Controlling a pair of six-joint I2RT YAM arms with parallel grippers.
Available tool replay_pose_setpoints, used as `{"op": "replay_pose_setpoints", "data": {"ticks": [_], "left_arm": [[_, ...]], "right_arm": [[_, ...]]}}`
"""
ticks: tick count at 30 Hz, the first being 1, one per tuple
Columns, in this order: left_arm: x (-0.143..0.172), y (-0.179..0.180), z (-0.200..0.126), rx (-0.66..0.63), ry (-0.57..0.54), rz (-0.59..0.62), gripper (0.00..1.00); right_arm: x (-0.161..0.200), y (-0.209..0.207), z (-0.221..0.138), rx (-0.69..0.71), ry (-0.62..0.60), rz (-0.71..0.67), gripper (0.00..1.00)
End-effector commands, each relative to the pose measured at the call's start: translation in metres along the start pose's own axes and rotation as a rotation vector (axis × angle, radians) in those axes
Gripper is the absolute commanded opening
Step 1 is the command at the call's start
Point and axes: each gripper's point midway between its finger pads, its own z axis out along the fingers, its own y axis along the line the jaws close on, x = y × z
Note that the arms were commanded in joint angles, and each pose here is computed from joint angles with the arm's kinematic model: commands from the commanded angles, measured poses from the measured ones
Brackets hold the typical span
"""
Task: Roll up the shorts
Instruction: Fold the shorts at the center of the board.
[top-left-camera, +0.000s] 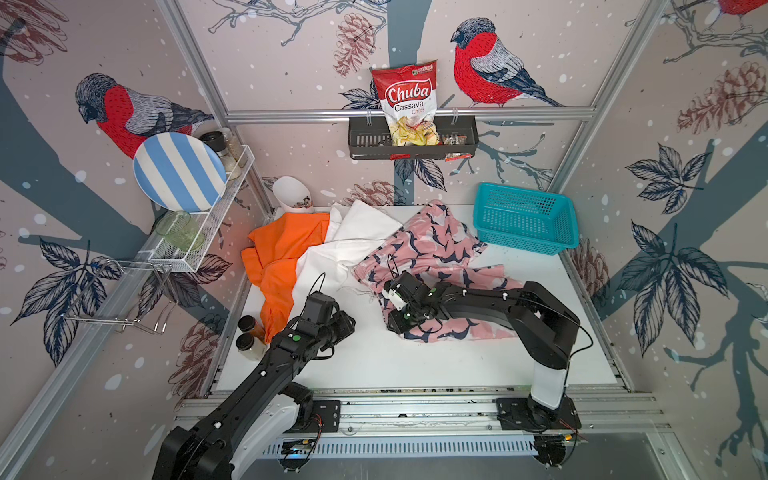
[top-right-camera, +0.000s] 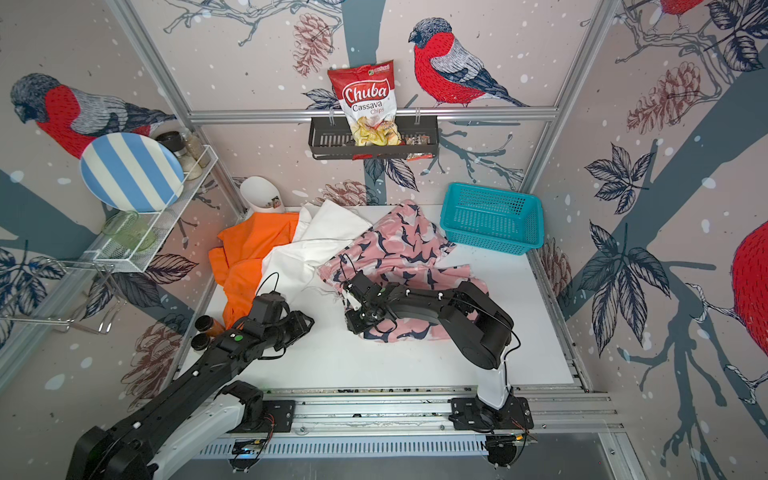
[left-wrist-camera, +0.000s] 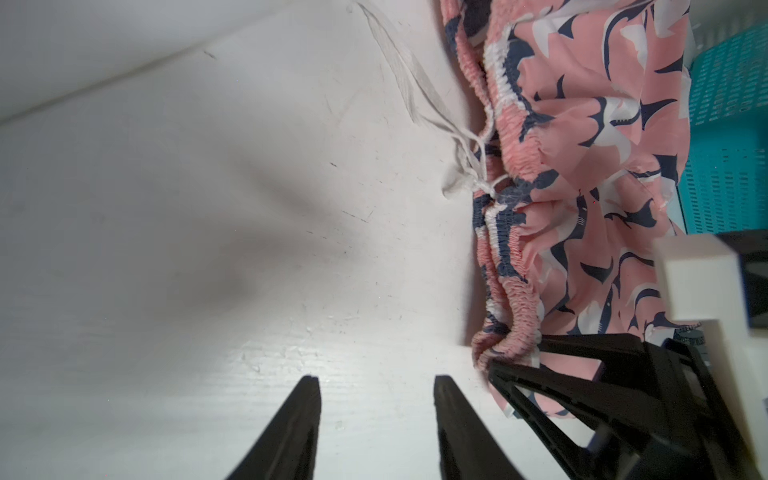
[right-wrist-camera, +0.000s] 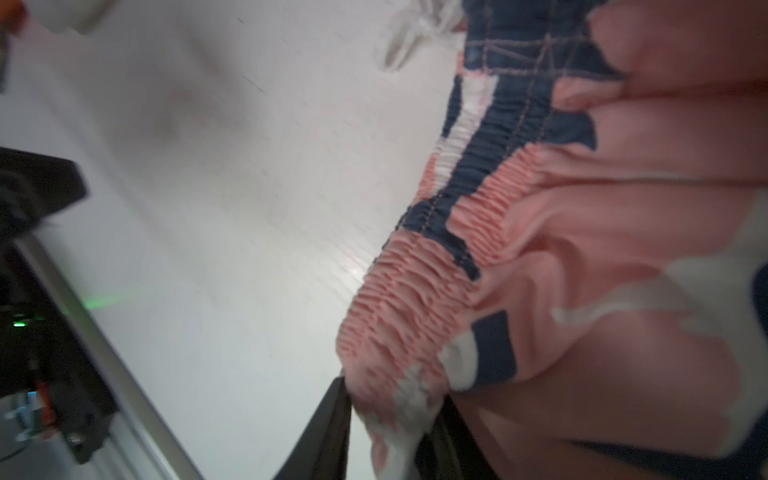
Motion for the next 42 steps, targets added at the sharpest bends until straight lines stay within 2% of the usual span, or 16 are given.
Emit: {"op": "replay_pose_setpoints", "data": {"ticks": [1,3,9,15,20,25,31,42], "left_arm": [[0.002,-0.002,0.002,0.011,0.008,-0.013,0.48],[0.006,-0.001,0.003,0.011,0.020,-0.018,0.48],[0.015,-0.005,0.011,0.007,0.053,-0.004,0.47],[0.022,-0.021,0.021,0.021,0.084,0.023,0.45],[0.024,-0.036,0.029,-0.043,0.100,0.103,0.45],[0.025,-0.035,0.037,-0.142,0.102,0.163,0.45],[0.039,-0.044,0.050,-0.177,0.140,0.217,0.43],[0.061,-0.028,0.069,-0.322,0.205,0.310,0.45]], "right_arm": [[-0.032,0.042,-0.016,-0.194,-0.095,0.044,0.56],[-0.037,0.030,-0.031,-0.151,-0.142,0.073,0.66],[-0.026,-0.033,-0.090,-0.019,-0.255,0.229,0.67],[-0.005,-0.072,-0.136,0.066,-0.322,0.299,0.68],[0.005,-0.083,-0.149,0.095,-0.326,0.309,0.68],[0.011,-0.088,-0.156,0.122,-0.334,0.316,0.69],[0.011,-0.098,-0.168,0.143,-0.348,0.326,0.69],[0.013,-0.106,-0.185,0.165,-0.367,0.328,0.70]]}}
